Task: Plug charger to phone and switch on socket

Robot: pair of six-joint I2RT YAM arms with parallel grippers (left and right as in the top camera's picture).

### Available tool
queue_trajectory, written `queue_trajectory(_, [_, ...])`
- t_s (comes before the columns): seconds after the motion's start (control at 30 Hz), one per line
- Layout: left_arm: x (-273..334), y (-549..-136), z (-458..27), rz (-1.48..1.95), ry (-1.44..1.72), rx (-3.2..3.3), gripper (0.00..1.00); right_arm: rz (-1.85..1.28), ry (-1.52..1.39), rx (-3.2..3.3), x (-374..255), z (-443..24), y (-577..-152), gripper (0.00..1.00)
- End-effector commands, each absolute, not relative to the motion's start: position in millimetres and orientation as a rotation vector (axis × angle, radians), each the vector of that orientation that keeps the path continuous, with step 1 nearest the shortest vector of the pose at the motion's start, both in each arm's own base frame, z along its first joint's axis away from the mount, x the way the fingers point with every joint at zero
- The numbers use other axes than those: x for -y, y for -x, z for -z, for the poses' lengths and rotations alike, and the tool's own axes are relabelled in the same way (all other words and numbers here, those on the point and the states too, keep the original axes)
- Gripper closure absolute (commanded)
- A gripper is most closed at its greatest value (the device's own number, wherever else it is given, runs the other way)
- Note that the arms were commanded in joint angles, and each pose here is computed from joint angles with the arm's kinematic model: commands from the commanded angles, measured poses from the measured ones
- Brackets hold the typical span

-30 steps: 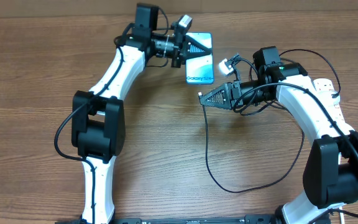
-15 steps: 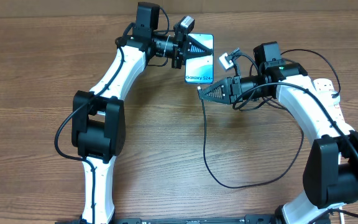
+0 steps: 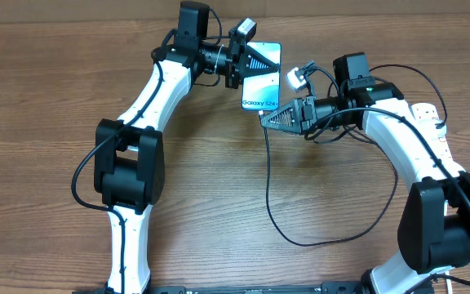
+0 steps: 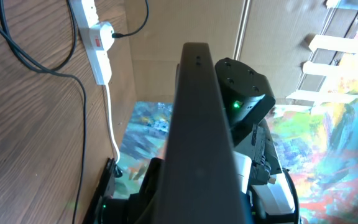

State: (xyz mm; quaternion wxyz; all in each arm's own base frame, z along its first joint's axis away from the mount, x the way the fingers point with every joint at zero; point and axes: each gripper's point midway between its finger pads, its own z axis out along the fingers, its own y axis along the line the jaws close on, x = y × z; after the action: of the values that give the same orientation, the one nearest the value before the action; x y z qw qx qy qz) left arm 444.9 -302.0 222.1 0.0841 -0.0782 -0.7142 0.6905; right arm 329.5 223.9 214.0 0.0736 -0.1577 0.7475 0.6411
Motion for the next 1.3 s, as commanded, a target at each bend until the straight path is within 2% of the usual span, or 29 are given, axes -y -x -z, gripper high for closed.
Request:
queue_trajectory(0.0, [299.5, -437.9, -242.2, -2.091, 0.304, 2.096, 0.96, -1.934, 0.427, -2.274, -224.6, -215.2, -331.1, 0.96])
queue_trajectory(0.57, [301.0, -444.3, -238.9, -2.052, 0.206, 2.123, 0.96, -1.906, 0.338, -2.340, -224.7, -210.5, -338.7, 0.96])
queue_trajectory(1.27, [300.5, -444.4, -241.1, -2.070, 0.241, 2.123, 0.96, -1.939, 0.339, -2.329, -225.1, -213.7, -336.2, 0.96])
